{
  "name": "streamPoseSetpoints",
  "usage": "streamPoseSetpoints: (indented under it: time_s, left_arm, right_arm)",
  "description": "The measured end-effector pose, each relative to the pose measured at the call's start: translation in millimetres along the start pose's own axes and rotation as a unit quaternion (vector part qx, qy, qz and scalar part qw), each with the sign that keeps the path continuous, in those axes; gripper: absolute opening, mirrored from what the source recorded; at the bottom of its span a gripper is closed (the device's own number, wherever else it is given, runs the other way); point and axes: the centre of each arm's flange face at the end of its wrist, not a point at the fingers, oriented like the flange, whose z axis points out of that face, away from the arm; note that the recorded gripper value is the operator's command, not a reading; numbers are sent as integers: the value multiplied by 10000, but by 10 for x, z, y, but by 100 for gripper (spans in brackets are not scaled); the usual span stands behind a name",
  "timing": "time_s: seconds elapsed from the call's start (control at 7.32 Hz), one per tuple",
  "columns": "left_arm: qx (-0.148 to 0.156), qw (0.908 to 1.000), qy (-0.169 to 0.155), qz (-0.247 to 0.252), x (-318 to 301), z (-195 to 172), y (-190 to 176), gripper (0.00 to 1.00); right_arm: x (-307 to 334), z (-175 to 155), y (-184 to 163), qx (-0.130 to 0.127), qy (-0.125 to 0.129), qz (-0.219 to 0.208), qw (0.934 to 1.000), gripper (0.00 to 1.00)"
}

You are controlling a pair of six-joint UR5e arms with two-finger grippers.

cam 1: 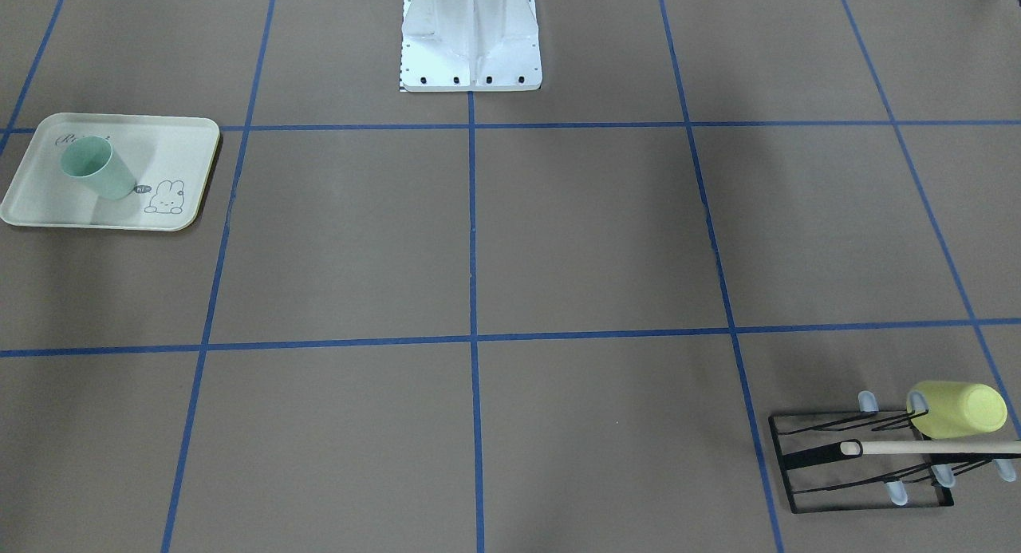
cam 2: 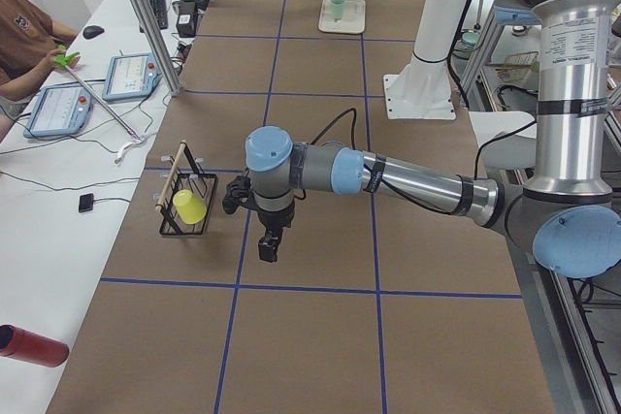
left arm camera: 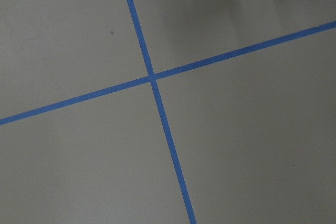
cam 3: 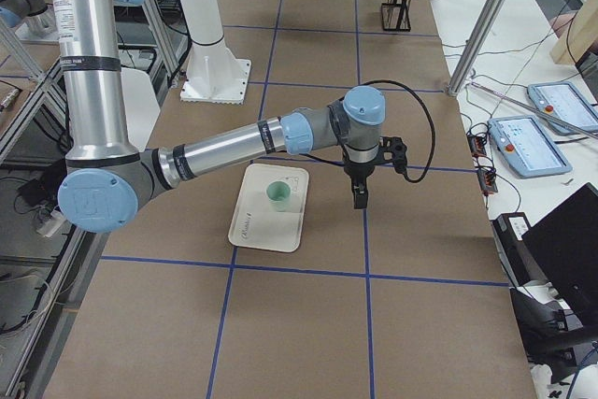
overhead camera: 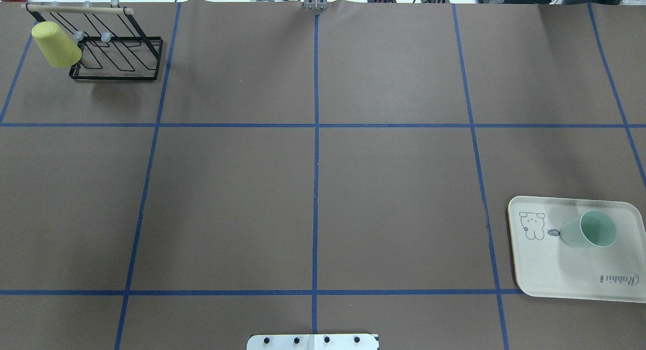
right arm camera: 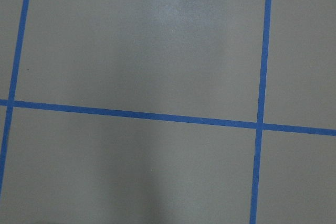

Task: Left arm grabs green cup and hands to right arm on tray

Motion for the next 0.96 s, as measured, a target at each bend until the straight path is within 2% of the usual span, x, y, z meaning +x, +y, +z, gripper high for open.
streamPoseSetpoints:
  time_s: [0.96]
  left_arm:
    - [-95,9999,23,-106,62,-73,45,100]
  right_arm:
    - [-58,-85,40,92,-16,-74,9999,99]
